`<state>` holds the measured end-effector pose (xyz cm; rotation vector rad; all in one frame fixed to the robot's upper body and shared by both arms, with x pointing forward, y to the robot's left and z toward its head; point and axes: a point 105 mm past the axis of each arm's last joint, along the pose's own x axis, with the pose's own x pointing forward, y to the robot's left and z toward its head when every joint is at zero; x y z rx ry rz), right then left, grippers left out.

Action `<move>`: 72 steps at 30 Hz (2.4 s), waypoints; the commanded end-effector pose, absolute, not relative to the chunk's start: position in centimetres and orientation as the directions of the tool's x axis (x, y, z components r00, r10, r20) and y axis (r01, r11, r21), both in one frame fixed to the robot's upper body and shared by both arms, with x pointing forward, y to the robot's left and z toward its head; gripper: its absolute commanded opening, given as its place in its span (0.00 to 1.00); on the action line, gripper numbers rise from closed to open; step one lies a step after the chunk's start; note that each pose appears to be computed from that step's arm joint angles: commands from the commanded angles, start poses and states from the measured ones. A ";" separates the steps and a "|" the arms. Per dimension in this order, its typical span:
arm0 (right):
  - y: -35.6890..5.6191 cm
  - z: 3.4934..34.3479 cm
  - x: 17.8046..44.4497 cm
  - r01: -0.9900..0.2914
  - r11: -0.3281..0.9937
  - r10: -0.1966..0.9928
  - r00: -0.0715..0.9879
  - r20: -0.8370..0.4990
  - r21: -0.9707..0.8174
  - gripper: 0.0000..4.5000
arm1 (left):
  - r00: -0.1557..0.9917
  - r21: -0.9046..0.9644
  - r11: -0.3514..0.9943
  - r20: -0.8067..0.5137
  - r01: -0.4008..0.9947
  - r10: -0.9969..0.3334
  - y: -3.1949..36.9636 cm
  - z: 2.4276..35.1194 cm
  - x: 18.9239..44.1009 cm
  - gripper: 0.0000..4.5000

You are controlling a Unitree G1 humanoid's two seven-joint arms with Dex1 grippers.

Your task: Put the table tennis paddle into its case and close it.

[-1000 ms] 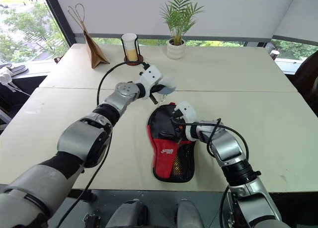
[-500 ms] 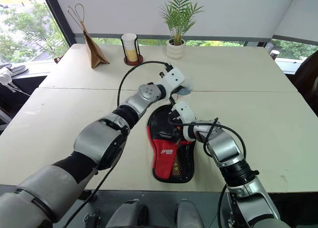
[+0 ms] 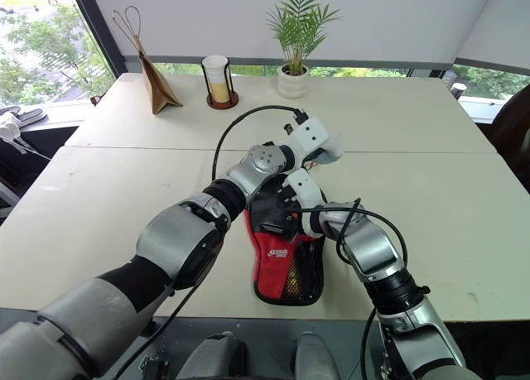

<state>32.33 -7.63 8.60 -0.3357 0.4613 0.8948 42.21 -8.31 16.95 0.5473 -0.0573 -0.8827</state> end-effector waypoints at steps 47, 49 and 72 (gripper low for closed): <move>-20.1 22.1 35.5 -0.355 0.861 0.261 0.923 -0.283 -0.363 1.00 | 0.039 0.209 0.022 -0.076 0.978 -0.996 -0.9 13.3 35.4 0.99; -20.3 22.6 36.0 -0.338 0.872 0.254 0.931 -0.262 -0.354 1.00 | 0.033 0.232 0.010 -0.093 0.973 -0.995 -0.6 12.7 35.1 0.99; -14.2 19.9 46.0 -0.412 0.889 0.350 0.893 -0.283 -0.200 1.00 | 0.171 0.188 0.123 -0.262 0.974 -0.950 -0.4 7.2 35.3 0.99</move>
